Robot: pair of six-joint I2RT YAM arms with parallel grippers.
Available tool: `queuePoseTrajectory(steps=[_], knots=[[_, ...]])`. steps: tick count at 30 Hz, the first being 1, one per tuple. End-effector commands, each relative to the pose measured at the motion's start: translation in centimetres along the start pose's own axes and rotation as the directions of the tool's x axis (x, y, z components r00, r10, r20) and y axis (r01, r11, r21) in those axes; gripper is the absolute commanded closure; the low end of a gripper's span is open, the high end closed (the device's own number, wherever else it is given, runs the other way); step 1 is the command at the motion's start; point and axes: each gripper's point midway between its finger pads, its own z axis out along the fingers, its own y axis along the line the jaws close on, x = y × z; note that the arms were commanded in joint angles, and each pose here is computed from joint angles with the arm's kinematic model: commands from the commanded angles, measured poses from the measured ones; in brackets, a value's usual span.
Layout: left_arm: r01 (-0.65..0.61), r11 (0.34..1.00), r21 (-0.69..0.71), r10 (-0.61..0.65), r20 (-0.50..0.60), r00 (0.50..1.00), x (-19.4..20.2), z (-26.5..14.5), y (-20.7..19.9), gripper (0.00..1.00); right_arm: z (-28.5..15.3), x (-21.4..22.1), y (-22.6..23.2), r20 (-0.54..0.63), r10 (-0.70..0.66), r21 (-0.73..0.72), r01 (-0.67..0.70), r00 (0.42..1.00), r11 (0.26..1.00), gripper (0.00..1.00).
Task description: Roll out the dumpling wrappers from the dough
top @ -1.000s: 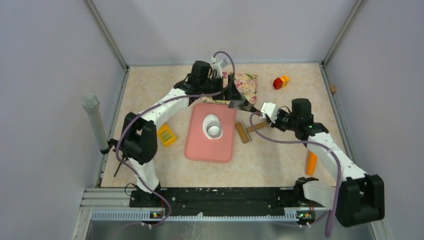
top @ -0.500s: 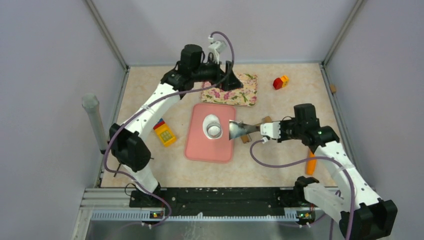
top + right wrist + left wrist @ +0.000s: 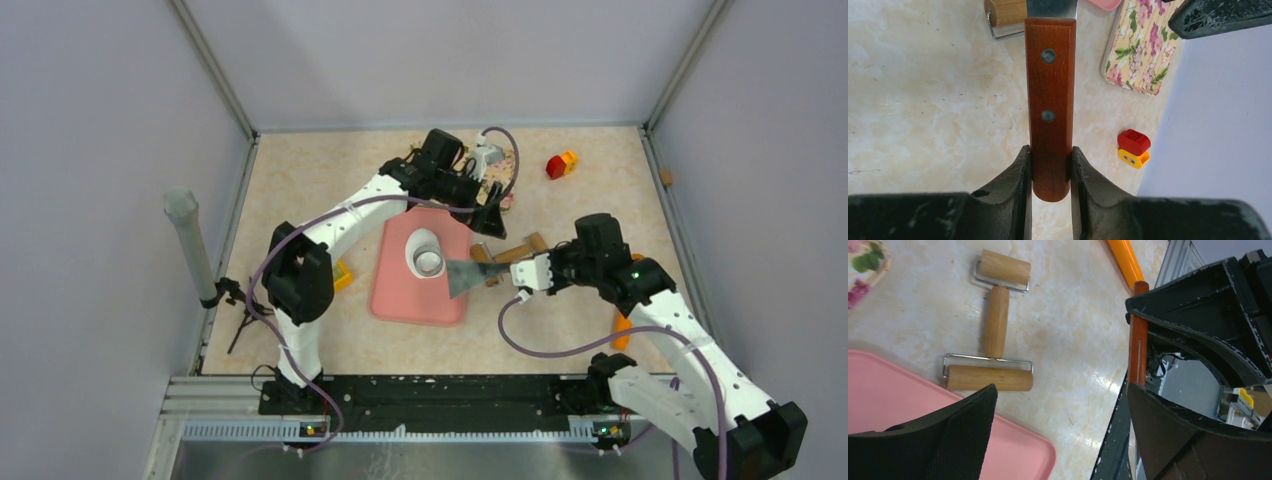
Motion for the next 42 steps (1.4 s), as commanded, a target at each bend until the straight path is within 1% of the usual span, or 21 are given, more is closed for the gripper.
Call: queuePoseTrajectory(steps=[1, 5, 10, 12, 14, 16, 21, 25, 30, 32, 35, 37, 39, 42], knots=[[-0.077, 0.991, 0.108, 0.08, -0.02, 0.997, 0.3, 0.3, -3.5, 0.01, 0.0, -0.6, -1.0, 0.005, -0.028, 0.037, 0.028, 1.0, 0.999, 1.0], [-0.091, 0.987, 0.135, 0.098, -0.043, 0.994, 1.1, 1.1, -4.9, 0.01, 0.2, -0.4, -1.1, -0.01, -0.031, 0.034, 0.032, 0.999, 0.999, 1.0], [-0.106, 0.986, 0.129, 0.119, -0.095, 0.988, 3.1, 2.5, -5.1, 0.04, 0.0, -0.5, -1.6, -0.012, -0.034, 0.045, 0.035, 0.999, 0.998, 1.0], [-0.111, 0.988, 0.107, 0.123, -0.111, 0.986, 3.7, 3.0, -4.6, 0.06, -0.2, -0.6, -1.9, -0.011, -0.035, 0.053, 0.035, 0.999, 0.998, 1.0], [-0.109, 0.99, 0.09, 0.12, -0.121, 0.985, 4.1, 3.4, -4.1, 0.12, -0.3, -0.7, -2.0, -0.009, -0.036, 0.059, 0.037, 0.999, 0.998, 1.0], [-0.113, 0.991, 0.068, 0.12, -0.126, 0.985, 4.1, 3.6, -3.5, 0.16, -0.4, -0.8, -2.1, -0.009, -0.038, 0.063, 0.039, 0.999, 0.997, 1.0], [-0.11, 0.991, 0.073, 0.12, -0.15, 0.981, 4.5, 4.0, -3.2, 0.28, -0.6, -0.8, -2.5, -0.011, -0.045, 0.086, 0.046, 0.999, 0.995, 1.0], [-0.1, 0.991, 0.09, 0.114, -0.17, 0.979, 5.0, 4.2, -3.2, 0.28, -0.9, -0.8, -3.1, -0.021, -0.049, 0.107, 0.051, 0.999, 0.993, 1.0], [-0.098, 0.987, 0.127, 0.119, -0.167, 0.979, 5.0, 4.0, -4.0, 0.23, -0.8, -0.5, -3.5, -0.047, -0.057, 0.111, 0.061, 0.997, 0.992, 1.0], [-0.097, 0.985, 0.143, 0.12, -0.165, 0.979, 5.0, 3.9, -4.3, 0.23, -0.6, -0.2, -3.6, -0.061, -0.055, 0.112, 0.061, 0.997, 0.992, 1.0], [-0.094, 0.983, 0.157, 0.12, -0.167, 0.979, 5.1, 3.8, -4.6, 0.3, -0.5, -0.1, -3.7, -0.065, -0.058, 0.12, 0.066, 0.996, 0.991, 1.0], [-0.095, 0.983, 0.16, 0.122, -0.169, 0.978, 5.3, 3.8, -4.6, 0.38, -0.6, -0.1, -4.0, -0.064, -0.056, 0.129, 0.064, 0.996, 0.99, 1.0], [-0.094, 0.982, 0.165, 0.123, -0.172, 0.977, 5.4, 3.8, -4.6, 0.44, -0.7, -0.2, -4.3, -0.066, -0.055, 0.139, 0.064, 0.996, 0.988, 1.0], [-0.086, 0.98, 0.179, 0.119, -0.181, 0.976, 5.6, 3.8, -4.8, 0.6, -0.8, -0.2, -4.6, -0.064, -0.052, 0.147, 0.061, 0.997, 0.987, 1.0]])
